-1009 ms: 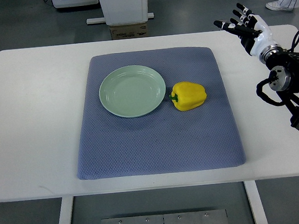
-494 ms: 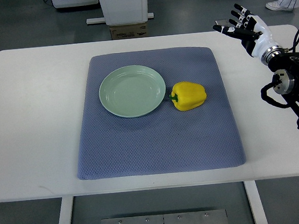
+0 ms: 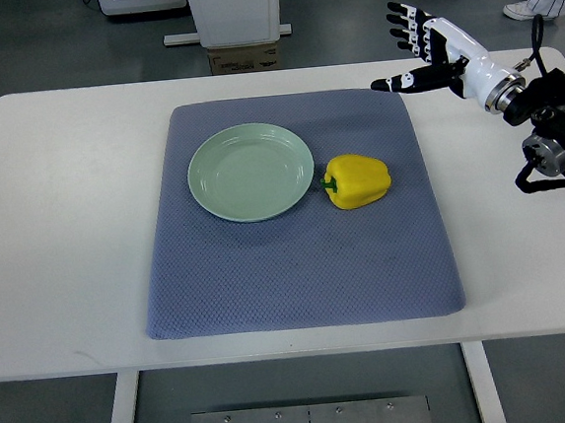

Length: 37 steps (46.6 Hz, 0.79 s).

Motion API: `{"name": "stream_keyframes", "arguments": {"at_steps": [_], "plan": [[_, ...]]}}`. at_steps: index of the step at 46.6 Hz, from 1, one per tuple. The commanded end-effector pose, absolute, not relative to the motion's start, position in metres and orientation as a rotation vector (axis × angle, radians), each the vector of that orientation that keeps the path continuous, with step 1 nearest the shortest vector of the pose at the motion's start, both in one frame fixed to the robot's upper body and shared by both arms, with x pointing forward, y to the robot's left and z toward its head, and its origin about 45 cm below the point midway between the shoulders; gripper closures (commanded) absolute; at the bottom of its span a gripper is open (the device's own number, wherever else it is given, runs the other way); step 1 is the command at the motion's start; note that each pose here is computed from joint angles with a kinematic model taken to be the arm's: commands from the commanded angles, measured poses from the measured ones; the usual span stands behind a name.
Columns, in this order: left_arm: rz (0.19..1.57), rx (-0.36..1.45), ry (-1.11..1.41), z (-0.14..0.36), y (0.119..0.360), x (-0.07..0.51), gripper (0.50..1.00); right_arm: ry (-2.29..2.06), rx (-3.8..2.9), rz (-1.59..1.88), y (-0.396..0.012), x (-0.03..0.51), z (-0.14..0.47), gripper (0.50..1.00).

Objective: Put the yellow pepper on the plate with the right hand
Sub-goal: 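Reach the right hand over the yellow pepper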

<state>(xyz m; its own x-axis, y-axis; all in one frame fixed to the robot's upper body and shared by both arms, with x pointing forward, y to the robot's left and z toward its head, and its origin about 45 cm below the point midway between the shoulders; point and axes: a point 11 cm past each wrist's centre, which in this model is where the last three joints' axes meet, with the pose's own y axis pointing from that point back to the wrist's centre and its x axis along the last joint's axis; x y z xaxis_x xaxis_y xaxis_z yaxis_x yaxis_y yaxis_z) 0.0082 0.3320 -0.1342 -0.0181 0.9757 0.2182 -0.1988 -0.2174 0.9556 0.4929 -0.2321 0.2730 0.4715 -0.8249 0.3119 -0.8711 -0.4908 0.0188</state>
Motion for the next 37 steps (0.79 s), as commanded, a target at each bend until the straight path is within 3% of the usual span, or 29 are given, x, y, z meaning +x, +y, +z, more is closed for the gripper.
{"name": "stream_keyframes", "arguments": {"at_steps": [1, 12, 37], "plan": [[1.454, 1.215, 0.942, -0.134, 0.332, 0.008, 0.5, -1.376, 2.552, 0.463, -0.218, 0.488, 0.275, 0.502], [1.454, 1.215, 0.942, -0.134, 0.332, 0.008, 0.5, -1.175, 2.575, 0.568, -0.187, 0.476, 0.276, 0.502], [1.453, 1.214, 0.943, -0.134, 0.332, 0.008, 0.5, -0.911, 2.507, 0.755, -0.172, 0.463, 0.279, 0.505]]}}
